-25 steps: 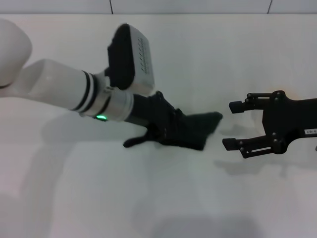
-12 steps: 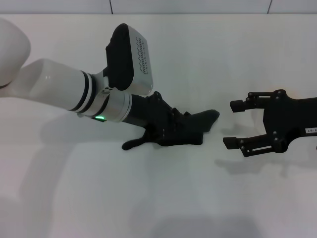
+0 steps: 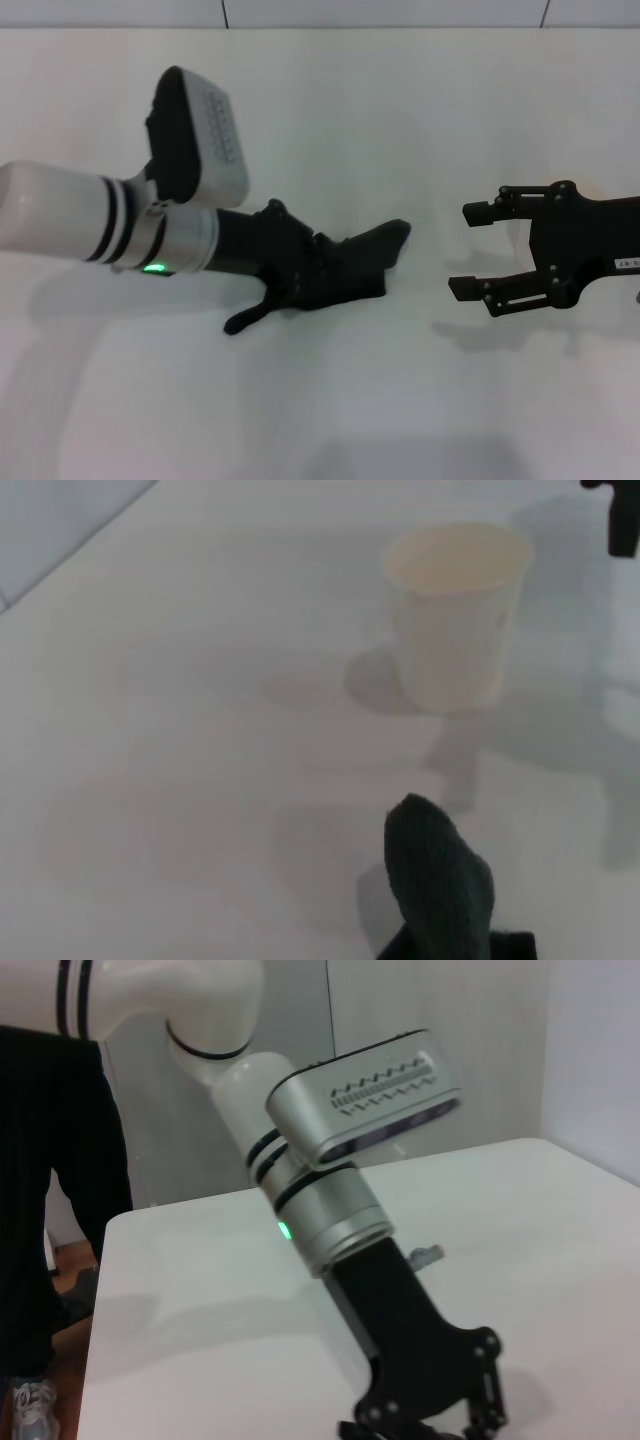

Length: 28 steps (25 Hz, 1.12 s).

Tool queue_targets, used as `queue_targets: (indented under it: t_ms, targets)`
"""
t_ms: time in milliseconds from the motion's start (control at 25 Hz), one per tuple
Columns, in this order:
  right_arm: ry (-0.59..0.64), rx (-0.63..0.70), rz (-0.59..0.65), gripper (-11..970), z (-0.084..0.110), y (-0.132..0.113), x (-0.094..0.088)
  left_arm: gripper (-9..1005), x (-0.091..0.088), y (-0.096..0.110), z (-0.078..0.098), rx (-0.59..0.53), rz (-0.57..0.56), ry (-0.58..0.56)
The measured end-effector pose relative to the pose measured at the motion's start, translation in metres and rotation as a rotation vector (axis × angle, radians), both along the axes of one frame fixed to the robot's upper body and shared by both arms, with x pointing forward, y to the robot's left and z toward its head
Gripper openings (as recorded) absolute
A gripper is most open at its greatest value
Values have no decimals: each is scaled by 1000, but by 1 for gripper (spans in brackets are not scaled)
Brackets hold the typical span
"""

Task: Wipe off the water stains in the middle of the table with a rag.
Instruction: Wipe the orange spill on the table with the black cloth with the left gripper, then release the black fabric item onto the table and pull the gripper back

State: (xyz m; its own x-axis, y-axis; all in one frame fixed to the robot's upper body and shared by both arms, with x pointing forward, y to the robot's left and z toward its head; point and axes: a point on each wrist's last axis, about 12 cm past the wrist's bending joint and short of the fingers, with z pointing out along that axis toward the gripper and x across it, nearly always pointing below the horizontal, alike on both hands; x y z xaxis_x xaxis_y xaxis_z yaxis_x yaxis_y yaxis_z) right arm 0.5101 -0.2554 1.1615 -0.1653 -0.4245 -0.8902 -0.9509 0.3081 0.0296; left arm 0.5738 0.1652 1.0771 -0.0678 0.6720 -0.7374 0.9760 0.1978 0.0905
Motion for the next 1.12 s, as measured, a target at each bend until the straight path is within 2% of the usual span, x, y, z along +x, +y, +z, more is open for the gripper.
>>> queue_targets:
  t_ms: [80, 280, 600, 840, 1120]
  targets:
    - [-1, 0, 1, 841, 0, 1, 0, 153, -2, 3, -1, 1, 5, 4]
    - [2, 3, 7, 841, -1, 3, 0, 166, -19, 26, -4, 22, 67, 16]
    - [9, 1, 12, 841, -4, 8, 0, 189, -26, 58, 0, -68, 178, 50]
    - [7, 0, 15, 841, -5, 10, 1, 205, -25, 67, 0, -130, 227, 106]
    - [4, -1, 18, 841, -4, 10, 1, 225, -24, 67, -1, -139, 230, 120]
